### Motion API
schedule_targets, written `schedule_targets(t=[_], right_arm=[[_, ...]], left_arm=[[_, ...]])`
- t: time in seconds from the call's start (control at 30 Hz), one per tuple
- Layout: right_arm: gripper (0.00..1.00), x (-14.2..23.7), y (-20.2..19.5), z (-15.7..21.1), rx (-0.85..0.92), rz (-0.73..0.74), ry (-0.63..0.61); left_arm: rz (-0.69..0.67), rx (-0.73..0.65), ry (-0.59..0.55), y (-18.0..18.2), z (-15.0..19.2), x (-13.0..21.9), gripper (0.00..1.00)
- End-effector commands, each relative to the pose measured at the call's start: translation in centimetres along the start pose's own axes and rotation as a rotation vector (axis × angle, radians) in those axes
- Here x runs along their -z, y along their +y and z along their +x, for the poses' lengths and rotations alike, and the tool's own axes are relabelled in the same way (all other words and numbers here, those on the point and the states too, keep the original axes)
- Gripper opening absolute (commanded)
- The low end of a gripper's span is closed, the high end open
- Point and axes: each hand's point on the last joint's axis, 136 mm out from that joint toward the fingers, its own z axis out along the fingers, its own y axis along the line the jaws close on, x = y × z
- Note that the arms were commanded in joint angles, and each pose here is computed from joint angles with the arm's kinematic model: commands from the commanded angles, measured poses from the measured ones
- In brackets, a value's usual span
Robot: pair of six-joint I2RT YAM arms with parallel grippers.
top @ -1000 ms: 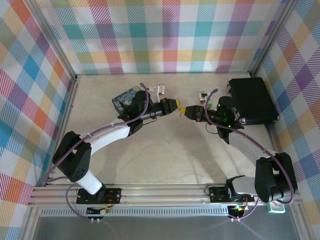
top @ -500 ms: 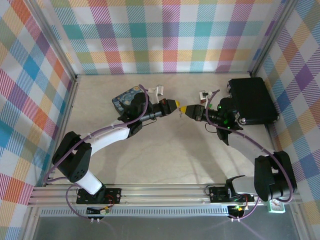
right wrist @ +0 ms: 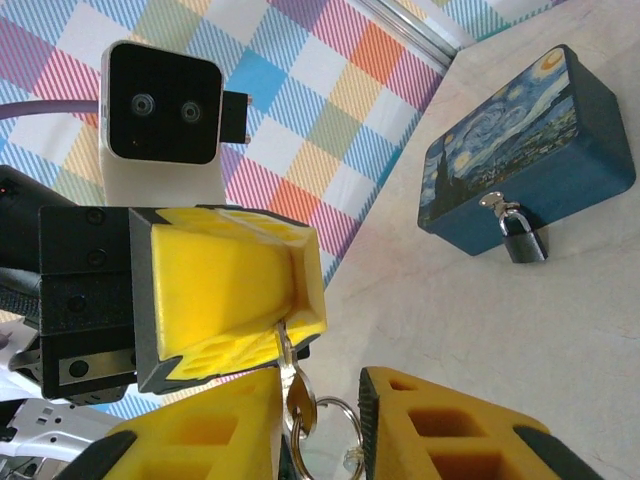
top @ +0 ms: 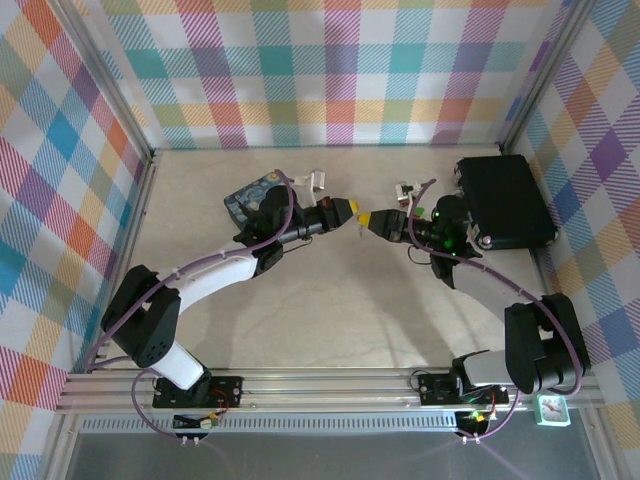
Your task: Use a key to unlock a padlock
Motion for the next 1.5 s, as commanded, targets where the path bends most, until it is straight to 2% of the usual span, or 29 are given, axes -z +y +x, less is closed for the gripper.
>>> schedule_targets(t=[0.0, 0.3, 0.47, 0.6, 0.67, 0.77, 0.8, 0.83, 0.87, 0.9, 0.97, 1.1, 1.27, 1.47], right_arm=[[0.28, -0.4, 0.7, 0.0, 0.022, -0.037, 0.011], [0.24, -0.8, 1.0, -0.4, 0.029, -0.05, 0.009], [0.16, -1.0, 0.9, -0.3, 0.017, -0.054, 0.018], [0.03, -1.0, 0.7, -0.2, 0.015, -0.049, 0.017], [0.0, -1.0, 0.5, -0.2, 0.014, -0.039, 0.013], [0.0, -1.1, 0.1, -0.4, 0.017, -0.026, 0.003], [0.0, -1.1, 0.1, -0.5, 0.021, -0.027, 0.002], [0.0, -1.1, 0.1, -0.6, 0.025, -0.024, -0.002], [0.0, -1.1, 0.1, -0.7, 0.029, -0.02, -0.003], [0.0, -1.1, 0.0, -0.7, 0.033, -0.015, 0.0], [0.0, -1.2, -0.4, -0.5, 0.041, 0.007, 0.015], [0.0, -1.3, -1.6, 0.4, 0.045, 0.062, 0.078], [0.0, -1.0, -3.3, 1.2, 0.068, 0.164, 0.132], [0.0, -0.7, -5.1, 1.6, 0.082, 0.265, 0.17]], left_arm=[[0.055, -0.027, -0.033, -2.1, -0.4, 0.5, 0.0], [0.056, -0.023, -0.031, -2.1, -0.3, 0.6, 0.0], [0.05, -0.021, -0.039, -2.0, -0.4, 0.7, 0.0], [0.049, -0.019, -0.046, -2.1, -0.5, 0.8, 0.0], [0.047, -0.006, -0.06, -2.1, -0.5, 0.9, 0.0], [0.054, 0.002, -0.082, -2.3, -0.7, 1.1, 0.0], [0.052, 0.005, -0.087, -2.3, -0.7, 1.1, 0.03], [0.046, 0.006, -0.092, -2.1, -0.7, 1.2, 0.17], [0.032, 0.008, -0.099, -1.9, -0.8, 1.4, 0.39], [0.016, 0.001, -0.102, -1.7, -0.7, 1.6, 0.52], [-0.053, -0.033, -0.121, -0.8, -1.1, 2.4, 0.67], [-0.282, -0.081, -0.145, 2.3, -2.1, 5.0, 0.76], [-0.631, -0.02, -0.177, 9.6, -2.5, 10.2, 0.81], [-0.852, 0.039, -0.131, 15.8, -1.4, 13.3, 0.81]])
